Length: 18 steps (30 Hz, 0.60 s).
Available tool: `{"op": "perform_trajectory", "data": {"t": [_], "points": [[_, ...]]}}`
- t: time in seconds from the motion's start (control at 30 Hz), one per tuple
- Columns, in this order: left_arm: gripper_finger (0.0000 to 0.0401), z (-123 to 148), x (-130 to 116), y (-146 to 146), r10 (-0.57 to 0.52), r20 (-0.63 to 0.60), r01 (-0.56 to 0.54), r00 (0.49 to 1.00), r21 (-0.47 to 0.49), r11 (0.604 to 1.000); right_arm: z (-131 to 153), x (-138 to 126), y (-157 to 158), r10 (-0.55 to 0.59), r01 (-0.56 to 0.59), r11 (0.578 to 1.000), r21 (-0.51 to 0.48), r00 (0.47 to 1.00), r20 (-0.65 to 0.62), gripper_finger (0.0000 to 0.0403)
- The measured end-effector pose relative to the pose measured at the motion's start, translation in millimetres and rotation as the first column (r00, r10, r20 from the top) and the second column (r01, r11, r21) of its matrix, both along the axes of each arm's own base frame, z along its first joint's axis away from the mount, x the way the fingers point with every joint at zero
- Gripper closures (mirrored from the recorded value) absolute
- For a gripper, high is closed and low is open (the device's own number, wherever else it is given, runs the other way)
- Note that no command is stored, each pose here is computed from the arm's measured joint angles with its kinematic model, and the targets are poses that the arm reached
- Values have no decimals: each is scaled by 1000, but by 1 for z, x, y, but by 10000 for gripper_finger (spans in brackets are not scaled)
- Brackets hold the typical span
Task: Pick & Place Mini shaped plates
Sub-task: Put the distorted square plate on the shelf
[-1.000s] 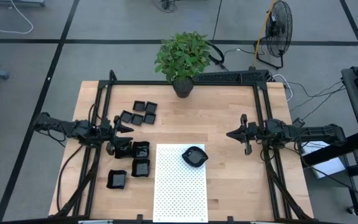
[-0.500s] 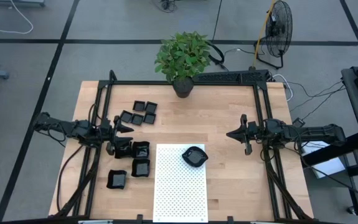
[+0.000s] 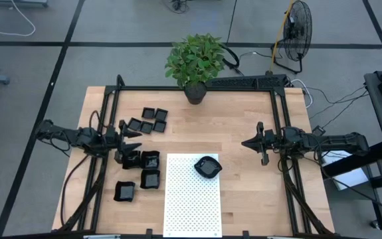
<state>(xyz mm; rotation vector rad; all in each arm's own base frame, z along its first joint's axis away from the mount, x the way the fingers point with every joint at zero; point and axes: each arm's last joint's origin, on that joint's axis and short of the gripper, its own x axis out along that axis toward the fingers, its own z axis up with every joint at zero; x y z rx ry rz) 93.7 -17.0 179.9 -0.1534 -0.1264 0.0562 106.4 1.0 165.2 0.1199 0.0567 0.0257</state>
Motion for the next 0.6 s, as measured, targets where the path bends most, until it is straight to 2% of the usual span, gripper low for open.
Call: {"op": "perform_trajectory", "data": {"t": [0.23,0.4,0.53,0.6], "points": [[187,-4,7,-5,-101,-54,99,993,-25,995,0,0,0,0,0,1000,0,1000,1,403],[187,-2,15,-6,-55,-42,55,998,-19,998,0,0,0,0,0,1000,0,1000,1,403],[187,-6,19,-7,-64,-77,56,995,-99,993,0,0,0,0,0,1000,0,1000,2,403],[187,-8,20,-6,-30,-96,22,995,-86,996,0,0,0,0,0,1000,0,1000,1,403]]}}
